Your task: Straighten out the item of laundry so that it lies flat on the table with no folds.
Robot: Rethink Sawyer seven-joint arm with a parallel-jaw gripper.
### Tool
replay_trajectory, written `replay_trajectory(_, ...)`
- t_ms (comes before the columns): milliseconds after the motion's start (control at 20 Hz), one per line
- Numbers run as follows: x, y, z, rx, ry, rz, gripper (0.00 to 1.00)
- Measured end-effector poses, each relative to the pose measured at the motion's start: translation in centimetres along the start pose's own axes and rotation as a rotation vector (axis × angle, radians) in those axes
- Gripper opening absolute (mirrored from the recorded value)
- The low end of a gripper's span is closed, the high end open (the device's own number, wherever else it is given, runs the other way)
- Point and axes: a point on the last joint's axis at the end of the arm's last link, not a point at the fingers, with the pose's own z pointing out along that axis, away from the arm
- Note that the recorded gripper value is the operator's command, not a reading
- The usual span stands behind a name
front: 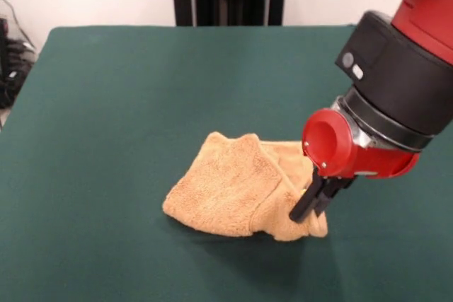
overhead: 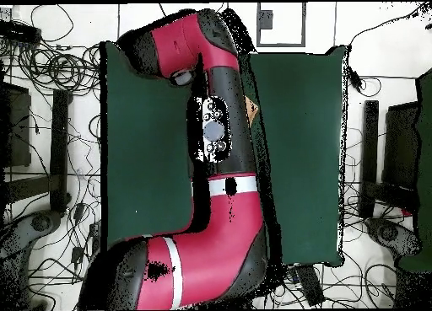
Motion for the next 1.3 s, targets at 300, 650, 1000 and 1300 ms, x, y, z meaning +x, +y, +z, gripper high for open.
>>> replay_trajectory(300, 0.2, -1.5, -0.6, 0.011, 0.0, 0.014, 0.0)
replay_trajectory(650, 0.7, -4.5, -0.9, 0.007, 0.0, 0.054, 0.0)
replay_trajectory(1000, 2.8, -12.0, -0.6, -0.03, 0.003, 0.159, 0.0)
replay_trajectory(1300, 7.4, -21.1, 1.3, -0.089, -0.009, 0.193, 0.0)
